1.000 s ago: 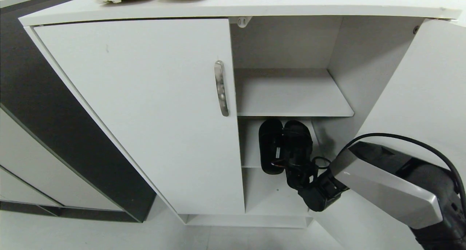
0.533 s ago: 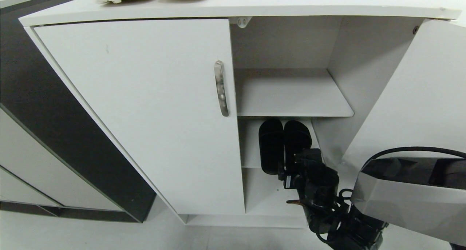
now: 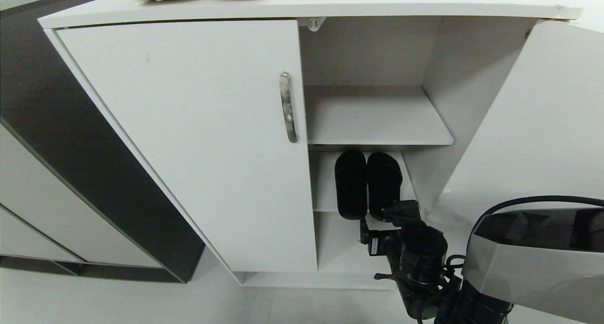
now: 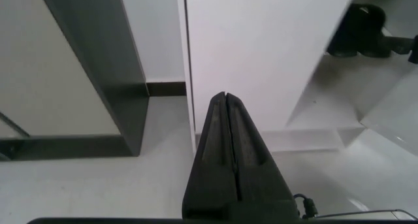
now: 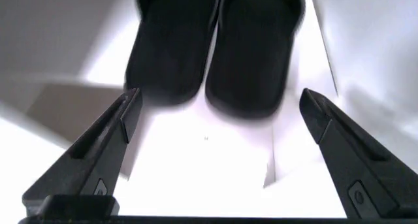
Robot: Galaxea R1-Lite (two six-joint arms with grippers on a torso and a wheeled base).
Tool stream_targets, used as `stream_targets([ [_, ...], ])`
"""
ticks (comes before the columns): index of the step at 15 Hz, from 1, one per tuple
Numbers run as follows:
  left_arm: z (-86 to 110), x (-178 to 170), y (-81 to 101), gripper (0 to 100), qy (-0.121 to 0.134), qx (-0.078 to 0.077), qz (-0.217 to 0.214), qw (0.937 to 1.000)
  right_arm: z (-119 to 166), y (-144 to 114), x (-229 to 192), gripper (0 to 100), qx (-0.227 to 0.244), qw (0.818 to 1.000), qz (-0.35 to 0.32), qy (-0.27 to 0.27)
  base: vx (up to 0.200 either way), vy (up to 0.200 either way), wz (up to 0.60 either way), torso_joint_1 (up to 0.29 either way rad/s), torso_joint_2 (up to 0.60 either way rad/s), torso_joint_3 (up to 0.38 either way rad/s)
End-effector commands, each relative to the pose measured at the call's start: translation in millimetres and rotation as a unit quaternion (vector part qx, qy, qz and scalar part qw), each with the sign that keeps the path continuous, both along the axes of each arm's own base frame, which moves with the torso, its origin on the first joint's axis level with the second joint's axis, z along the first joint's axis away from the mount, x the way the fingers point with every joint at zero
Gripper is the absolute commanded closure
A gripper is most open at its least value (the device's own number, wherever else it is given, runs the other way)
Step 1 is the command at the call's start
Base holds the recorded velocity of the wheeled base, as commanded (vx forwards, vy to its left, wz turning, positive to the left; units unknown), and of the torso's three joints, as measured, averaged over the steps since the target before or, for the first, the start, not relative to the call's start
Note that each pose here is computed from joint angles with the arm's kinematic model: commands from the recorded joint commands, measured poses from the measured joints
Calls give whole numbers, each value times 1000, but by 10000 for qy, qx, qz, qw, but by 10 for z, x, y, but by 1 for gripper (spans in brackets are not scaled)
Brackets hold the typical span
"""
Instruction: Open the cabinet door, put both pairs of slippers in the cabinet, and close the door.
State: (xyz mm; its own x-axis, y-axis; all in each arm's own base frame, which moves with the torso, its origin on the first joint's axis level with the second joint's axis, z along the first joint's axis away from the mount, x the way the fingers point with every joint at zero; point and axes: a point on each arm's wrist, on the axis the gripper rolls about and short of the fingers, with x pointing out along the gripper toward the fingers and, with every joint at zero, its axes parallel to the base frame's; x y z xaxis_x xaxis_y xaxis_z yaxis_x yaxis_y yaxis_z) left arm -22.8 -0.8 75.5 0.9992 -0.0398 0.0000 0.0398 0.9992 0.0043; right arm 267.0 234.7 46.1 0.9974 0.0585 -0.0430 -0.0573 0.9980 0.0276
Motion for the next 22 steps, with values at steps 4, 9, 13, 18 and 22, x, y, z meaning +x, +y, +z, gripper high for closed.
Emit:
stream_targets([
  [4,0,1,0,100,8,-6,0,10000,-10,7,-3,0,-5,10000,10,7,-100,0,0,0,1,2],
  [9,0,1,0,100,8,2,0,10000,-31,12,-13,0,-31,10000,25,35,0,0,0,0,0,0],
  [13,0,1,0,100,8,2,0,10000,-31,12,-13,0,-31,10000,25,35,0,0,0,0,0,0],
  [18,-1,1,0,100,15,2,0,10000,-39,10,-15,0,-42,10000,18,45,0,0,0,1,0,10],
  [22,0,1,0,100,8,2,-8,10000,-39,10,-15,0,-42,10000,18,45,0,0,0,5,5,157],
])
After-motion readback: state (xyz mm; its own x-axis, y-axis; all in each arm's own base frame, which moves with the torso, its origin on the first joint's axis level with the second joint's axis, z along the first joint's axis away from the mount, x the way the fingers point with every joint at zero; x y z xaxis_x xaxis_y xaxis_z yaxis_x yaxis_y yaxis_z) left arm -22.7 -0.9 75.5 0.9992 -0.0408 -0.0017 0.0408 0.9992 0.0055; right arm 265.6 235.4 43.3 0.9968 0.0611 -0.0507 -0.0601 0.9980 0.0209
